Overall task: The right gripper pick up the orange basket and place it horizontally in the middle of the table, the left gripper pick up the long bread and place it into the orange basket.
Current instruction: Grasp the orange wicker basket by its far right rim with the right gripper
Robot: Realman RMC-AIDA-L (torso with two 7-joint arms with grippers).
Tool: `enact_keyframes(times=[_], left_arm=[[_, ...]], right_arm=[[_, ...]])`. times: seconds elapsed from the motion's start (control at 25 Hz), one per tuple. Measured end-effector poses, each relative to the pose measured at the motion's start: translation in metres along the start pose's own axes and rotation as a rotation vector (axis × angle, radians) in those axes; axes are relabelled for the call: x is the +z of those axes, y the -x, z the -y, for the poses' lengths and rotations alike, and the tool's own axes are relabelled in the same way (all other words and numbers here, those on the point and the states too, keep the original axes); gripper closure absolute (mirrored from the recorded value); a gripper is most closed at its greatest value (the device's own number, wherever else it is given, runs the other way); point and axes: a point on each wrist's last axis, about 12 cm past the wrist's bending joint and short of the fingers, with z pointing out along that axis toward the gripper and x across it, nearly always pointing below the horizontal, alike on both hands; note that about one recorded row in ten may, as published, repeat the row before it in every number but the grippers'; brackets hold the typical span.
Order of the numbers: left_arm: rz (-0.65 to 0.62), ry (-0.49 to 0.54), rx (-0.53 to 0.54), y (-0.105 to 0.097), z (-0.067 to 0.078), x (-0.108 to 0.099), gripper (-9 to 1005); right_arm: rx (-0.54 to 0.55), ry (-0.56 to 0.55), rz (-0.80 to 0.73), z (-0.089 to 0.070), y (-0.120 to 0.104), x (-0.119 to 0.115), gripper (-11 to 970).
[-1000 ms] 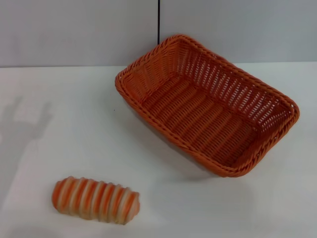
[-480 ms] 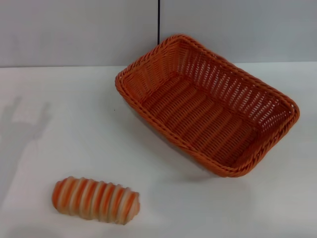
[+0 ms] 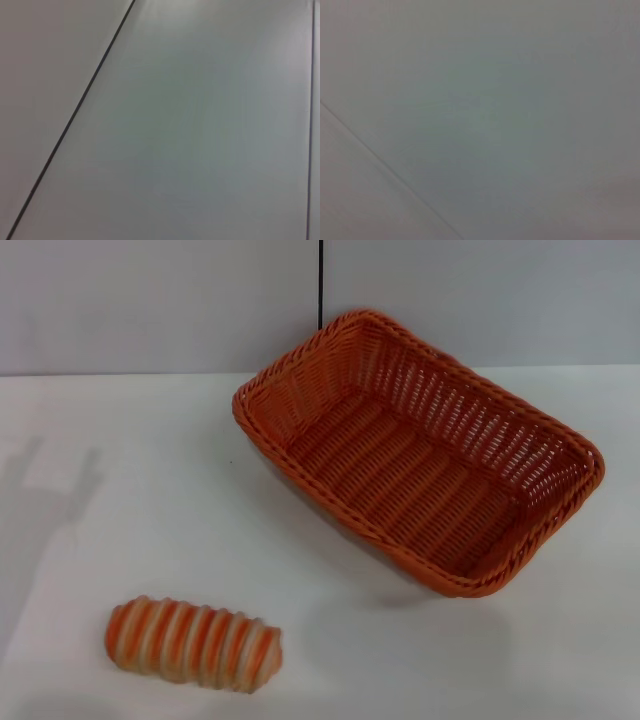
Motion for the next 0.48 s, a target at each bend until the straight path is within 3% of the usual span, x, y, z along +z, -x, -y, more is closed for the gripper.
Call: enact_keyframes(times=[0.2,0.48], left_arm=[[-0.007,0.014,0.003,0.001,0.0,-0.006,176],[-0.008,0.024,0.012,0.004,-0.002,-0.011,178]], right_arm=[[-0.031,0.0,-0.106,-0.007,0.011,0.03,278],[0.013,0.024,-0.283,-0.006,-0.001,0.079,278]])
